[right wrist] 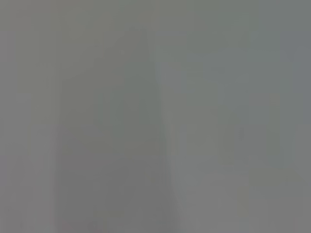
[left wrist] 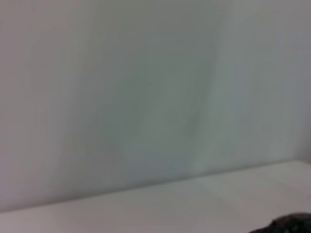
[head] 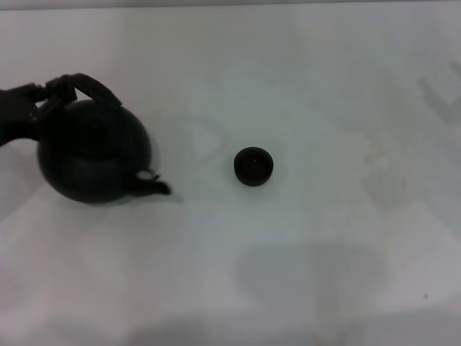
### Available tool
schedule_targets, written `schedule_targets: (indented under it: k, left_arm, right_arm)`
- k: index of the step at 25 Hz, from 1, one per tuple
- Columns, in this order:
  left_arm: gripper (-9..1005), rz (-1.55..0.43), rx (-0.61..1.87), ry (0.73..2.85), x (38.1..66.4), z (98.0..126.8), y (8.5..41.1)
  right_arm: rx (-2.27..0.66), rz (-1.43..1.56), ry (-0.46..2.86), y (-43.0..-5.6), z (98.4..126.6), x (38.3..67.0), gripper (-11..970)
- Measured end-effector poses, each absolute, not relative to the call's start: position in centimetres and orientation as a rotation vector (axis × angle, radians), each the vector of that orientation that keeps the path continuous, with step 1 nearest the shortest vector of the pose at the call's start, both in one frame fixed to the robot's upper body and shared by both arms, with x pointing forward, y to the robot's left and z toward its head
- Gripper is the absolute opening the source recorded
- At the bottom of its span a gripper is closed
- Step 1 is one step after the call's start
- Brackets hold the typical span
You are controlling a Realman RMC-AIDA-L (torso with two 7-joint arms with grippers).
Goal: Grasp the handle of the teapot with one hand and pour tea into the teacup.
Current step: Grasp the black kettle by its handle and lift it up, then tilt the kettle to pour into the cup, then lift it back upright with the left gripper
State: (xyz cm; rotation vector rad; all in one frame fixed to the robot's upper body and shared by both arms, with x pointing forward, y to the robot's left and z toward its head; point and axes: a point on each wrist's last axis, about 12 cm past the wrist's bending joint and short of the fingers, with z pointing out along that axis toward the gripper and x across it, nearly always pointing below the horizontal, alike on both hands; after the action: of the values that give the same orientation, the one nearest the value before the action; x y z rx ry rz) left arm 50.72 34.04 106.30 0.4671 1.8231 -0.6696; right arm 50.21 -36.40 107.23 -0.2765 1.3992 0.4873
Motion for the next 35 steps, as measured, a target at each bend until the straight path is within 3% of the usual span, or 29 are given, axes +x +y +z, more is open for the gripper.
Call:
schedule_targets:
  k: [10,19,35]
  left_arm:
    - [203,-0.641,0.499,1.762,51.7,108.3,34.0]
    - [178,-0.635,0.534,1.777,54.4,110.4,33.0]
    - [167,-0.475,0.736,1.947,60.2,114.0,27.6]
  right_arm:
    - [-0.276,0.485,1.403,-36.5,107.1,50.1,821]
    - [-0.288,0.500,1.388,-36.1,107.4,50.3,820]
    - [-0.308,0.538,1.351,-35.4,107.8,50.5,817]
